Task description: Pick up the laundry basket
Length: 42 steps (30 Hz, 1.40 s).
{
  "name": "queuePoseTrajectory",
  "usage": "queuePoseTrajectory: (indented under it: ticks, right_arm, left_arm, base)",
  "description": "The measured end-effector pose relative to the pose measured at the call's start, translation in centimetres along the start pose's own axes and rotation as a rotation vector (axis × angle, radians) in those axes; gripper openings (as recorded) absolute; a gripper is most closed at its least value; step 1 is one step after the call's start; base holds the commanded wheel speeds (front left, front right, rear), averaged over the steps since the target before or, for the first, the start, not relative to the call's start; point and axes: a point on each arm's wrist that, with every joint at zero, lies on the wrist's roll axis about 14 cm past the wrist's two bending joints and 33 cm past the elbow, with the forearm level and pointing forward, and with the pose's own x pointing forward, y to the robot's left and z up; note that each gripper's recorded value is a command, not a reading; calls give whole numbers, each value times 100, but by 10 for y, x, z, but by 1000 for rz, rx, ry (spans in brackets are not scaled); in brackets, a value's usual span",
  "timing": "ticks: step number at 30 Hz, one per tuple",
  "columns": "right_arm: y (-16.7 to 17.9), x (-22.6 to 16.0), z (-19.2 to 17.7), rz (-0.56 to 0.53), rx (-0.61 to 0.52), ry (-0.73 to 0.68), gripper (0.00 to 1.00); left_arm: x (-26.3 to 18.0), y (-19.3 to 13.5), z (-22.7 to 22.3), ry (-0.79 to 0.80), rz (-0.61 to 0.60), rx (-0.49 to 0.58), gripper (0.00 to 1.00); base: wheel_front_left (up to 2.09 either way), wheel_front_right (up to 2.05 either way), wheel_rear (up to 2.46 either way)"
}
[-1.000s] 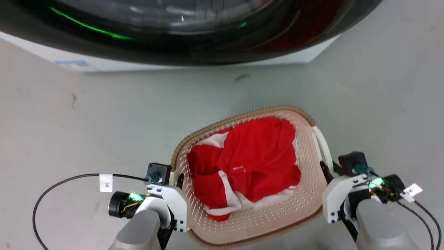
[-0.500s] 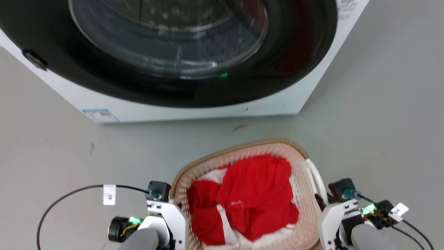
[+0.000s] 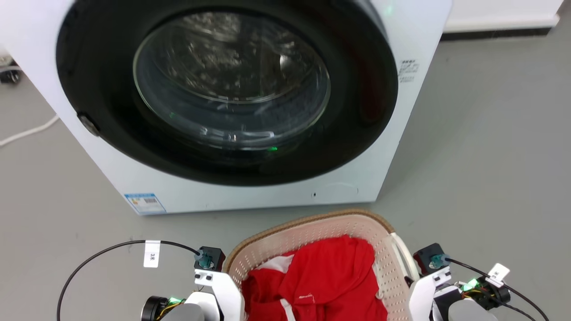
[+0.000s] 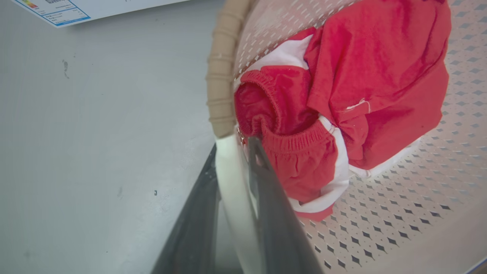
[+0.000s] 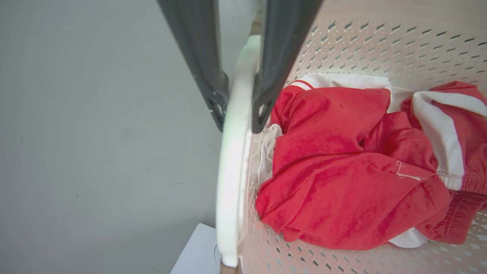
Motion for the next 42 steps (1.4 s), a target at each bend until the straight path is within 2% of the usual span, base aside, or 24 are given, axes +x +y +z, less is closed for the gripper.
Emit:
queuePoseTrajectory:
  ticks: [13,26,42]
  right_arm:
    - [8,-17,-3,7,-24,70,0]
    - [7,-19,11,12,-46,111,0]
    - [5,-20,8,24,-30,140,0]
  left_arm:
    - [-22,3,3,45,3,13,0]
    - [-28,7,22,74,3,25,0]
    - [-28,8,16,106,-8,9,0]
  base:
    - [0,0,0]
    - [0,0,0]
    - [0,0,0]
